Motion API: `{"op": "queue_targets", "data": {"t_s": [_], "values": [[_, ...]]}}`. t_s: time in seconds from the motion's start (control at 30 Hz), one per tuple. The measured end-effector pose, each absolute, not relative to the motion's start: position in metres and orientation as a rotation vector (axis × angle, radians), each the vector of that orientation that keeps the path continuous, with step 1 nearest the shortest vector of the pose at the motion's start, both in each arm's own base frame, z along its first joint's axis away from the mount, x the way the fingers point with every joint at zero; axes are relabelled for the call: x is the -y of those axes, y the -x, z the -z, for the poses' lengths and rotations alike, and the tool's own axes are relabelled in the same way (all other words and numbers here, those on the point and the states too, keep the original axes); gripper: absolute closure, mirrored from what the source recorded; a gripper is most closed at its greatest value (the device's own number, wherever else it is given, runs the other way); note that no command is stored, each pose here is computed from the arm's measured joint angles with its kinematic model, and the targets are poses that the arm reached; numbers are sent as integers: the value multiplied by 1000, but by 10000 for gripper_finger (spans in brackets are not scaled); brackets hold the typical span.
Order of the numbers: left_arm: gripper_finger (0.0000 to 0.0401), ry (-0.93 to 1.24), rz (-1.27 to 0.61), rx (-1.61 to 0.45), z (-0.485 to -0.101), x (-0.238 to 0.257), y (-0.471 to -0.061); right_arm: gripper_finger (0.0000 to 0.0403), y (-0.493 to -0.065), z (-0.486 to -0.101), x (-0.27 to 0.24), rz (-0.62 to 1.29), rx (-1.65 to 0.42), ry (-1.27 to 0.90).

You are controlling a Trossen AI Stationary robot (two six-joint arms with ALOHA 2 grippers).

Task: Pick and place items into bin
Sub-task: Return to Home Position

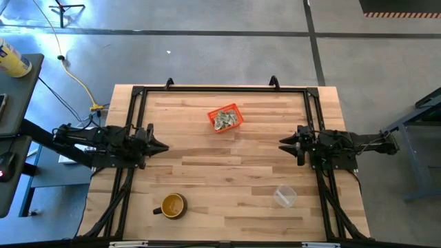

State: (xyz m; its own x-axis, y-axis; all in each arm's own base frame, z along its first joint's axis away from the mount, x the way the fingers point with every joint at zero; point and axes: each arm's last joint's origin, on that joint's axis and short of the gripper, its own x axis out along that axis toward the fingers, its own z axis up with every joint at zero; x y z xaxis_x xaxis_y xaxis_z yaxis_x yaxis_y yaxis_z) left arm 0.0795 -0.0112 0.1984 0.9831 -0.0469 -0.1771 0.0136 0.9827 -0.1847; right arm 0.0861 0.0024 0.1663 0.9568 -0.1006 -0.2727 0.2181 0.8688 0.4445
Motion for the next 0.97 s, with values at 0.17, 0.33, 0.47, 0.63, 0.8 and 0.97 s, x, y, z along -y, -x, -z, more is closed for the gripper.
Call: {"op": "queue_targets", "data": {"t_s": [0.17,0.33,0.47,0.63,0.8,0.97], "values": [[334,184,30,-182,-198,11,-79,241,-86,-166,-2,168,-246,-491],[334,184,31,-182,-198,11,-79,237,-86,-166,-2,168,-246,-491],[334,184,31,-182,-198,11,-79,240,-86,-166,-2,169,-246,-491],[334,184,30,-182,-198,11,-79,244,-86,-166,-2,169,-246,-491],[334,185,31,-182,-198,11,-80,246,-86,-166,-2,169,-246,-491],[334,184,31,-182,-198,11,-79,241,-86,-166,-2,168,-246,-491]]}}
